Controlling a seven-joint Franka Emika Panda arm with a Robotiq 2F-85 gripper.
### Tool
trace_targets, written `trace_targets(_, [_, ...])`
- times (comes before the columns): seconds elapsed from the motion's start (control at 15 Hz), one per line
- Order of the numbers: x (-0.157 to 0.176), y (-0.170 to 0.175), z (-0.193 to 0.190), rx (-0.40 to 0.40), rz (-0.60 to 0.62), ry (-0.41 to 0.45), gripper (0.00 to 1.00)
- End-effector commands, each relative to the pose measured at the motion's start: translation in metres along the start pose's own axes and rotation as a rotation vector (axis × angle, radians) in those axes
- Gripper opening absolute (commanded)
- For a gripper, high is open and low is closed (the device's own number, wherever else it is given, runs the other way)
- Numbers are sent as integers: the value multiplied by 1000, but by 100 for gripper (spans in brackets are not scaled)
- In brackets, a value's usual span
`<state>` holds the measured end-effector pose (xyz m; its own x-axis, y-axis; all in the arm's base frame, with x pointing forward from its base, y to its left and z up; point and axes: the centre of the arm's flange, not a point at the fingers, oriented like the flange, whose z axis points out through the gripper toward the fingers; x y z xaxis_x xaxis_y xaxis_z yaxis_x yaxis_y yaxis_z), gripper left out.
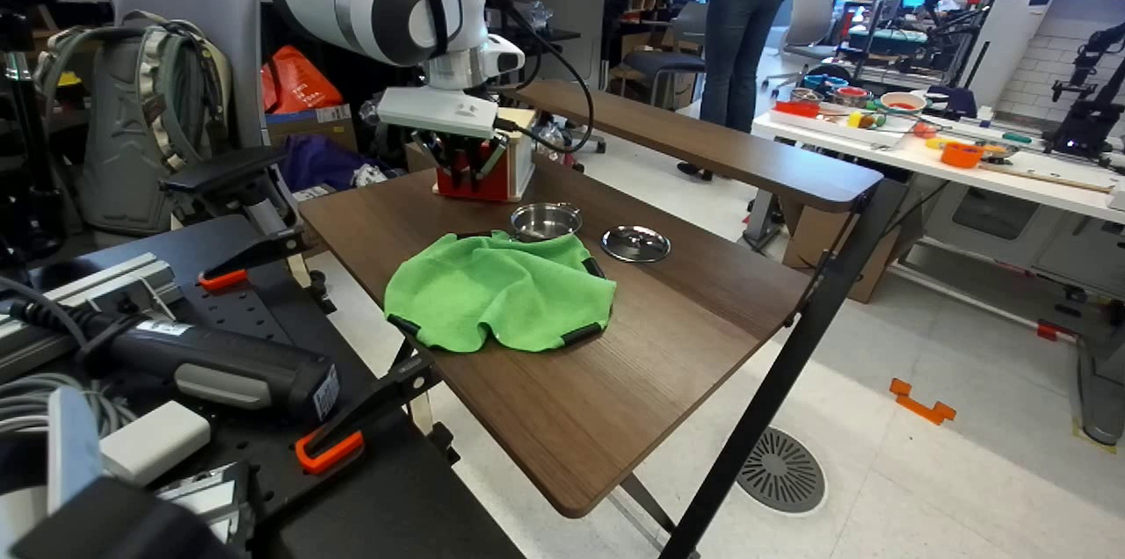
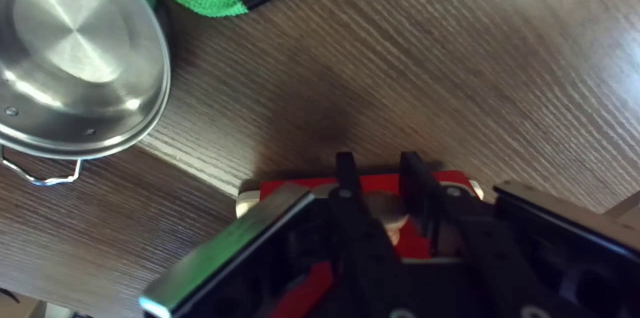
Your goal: Close the drawer
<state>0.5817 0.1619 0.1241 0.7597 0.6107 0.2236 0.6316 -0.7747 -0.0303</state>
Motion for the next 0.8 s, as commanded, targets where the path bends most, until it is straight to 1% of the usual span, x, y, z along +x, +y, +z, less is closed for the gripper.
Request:
trace_targets(0.0, [33, 7, 6, -26, -11, 55, 58])
trace_targets(0.07, [36, 8, 6, -28, -12, 59, 66])
trace_targets(0.2, [35, 11, 8, -28, -8, 57, 79])
trace_targets(0.27, [35, 12, 8, -32, -6, 56, 87])
trace_targets(0.4, [34, 16, 9, -36, -3, 57, 100])
trace_targets(0.73, [33, 20, 9, -41, 2, 60, 100])
